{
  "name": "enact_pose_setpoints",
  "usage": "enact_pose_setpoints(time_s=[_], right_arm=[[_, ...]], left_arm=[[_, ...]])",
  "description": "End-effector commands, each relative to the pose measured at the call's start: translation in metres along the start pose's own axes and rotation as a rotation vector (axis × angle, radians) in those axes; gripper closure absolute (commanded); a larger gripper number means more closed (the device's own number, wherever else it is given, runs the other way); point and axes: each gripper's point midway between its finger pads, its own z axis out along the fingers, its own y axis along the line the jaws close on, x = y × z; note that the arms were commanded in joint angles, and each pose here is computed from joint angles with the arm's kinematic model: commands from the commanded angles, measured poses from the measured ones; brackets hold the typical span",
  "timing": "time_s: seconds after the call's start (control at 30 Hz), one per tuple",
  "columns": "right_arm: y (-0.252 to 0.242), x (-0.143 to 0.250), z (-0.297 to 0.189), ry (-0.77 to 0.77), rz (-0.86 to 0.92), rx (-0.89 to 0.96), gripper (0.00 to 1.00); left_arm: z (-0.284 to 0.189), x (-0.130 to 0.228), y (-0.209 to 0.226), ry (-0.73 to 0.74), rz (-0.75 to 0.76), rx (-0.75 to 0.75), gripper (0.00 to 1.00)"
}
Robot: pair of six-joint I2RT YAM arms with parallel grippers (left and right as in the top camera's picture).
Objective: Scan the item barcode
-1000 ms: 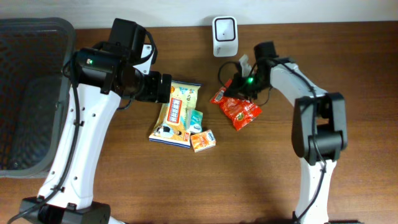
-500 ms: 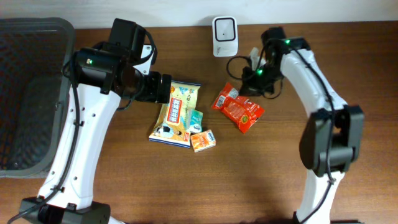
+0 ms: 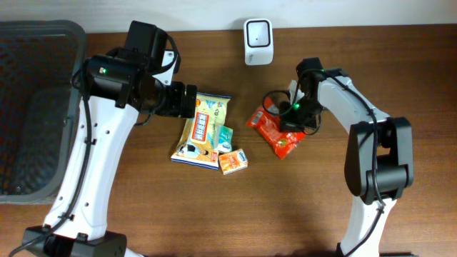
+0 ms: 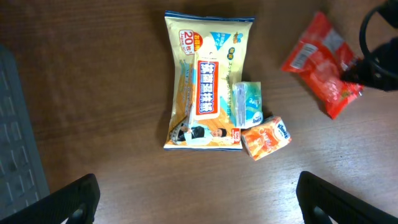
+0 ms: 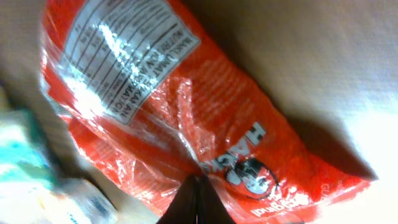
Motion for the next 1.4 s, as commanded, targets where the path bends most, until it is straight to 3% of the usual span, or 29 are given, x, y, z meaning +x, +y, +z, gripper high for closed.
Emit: enact_pose_setpoints(time_s=[0.0,0.1,0.17,0.2,0.23,0.3,0.47,0.57,0.87,1.17,1.23,1.37], right_arm=[[-0.018,-0.008,-0.033,-0.012,0.031,0.11,0.96],[-0.011,-0.014,-0.067,-0.035,0.026,0.145,0.96],[-0.016,-0.017,-0.081,-0.058,0.023,0.201,0.8],[-0.023,-0.019,-0.087,-0.069,0.023,0.246,0.35],[-0.028,-0.018,-0.088,-0.07,0.024,0.278,0.2],[-0.034,-0.019,-0.09,-0.074,0.032,0.294,0.01],[-0.047,-0.033,-0.099,-0.101,-0.027,0.151,0.02],[-0.045,-0.034,-0.099,-0.096,-0.178,0.037,0.02],[-0.031,-0.034,-0.032,-0.138,-0.284,-0.187,0.0],[-0.032,-0.018,0.005,-0.119,-0.287,-0.234,0.19],[-0.032,-0.01,0.013,-0.098,-0.287,-0.235,0.3],[-0.026,-0.003,0.02,-0.076,-0.302,-0.232,0.42]], left_arm=[[0.002,0.0,-0.001,0.003,0.02,-0.005,0.01],[0.002,0.0,-0.001,0.003,0.02,-0.006,0.01],[0.002,0.0,-0.001,0.004,0.02,-0.005,0.01],[0.002,0.0,-0.001,0.004,0.02,-0.005,0.01],[0.002,0.0,-0.001,0.004,0.02,-0.001,0.01],[0.005,0.001,-0.009,0.015,0.02,0.043,0.01],[0.037,0.004,-0.027,0.118,0.01,0.143,0.01],[0.059,0.006,-0.026,0.177,0.003,0.135,0.01],[0.071,0.01,-0.013,0.213,0.003,0.065,0.01],[0.071,0.01,-0.013,0.212,0.003,0.065,0.01],[0.071,0.009,-0.013,0.212,0.003,0.065,0.01],[0.071,0.009,-0.009,0.207,0.004,0.043,0.01]])
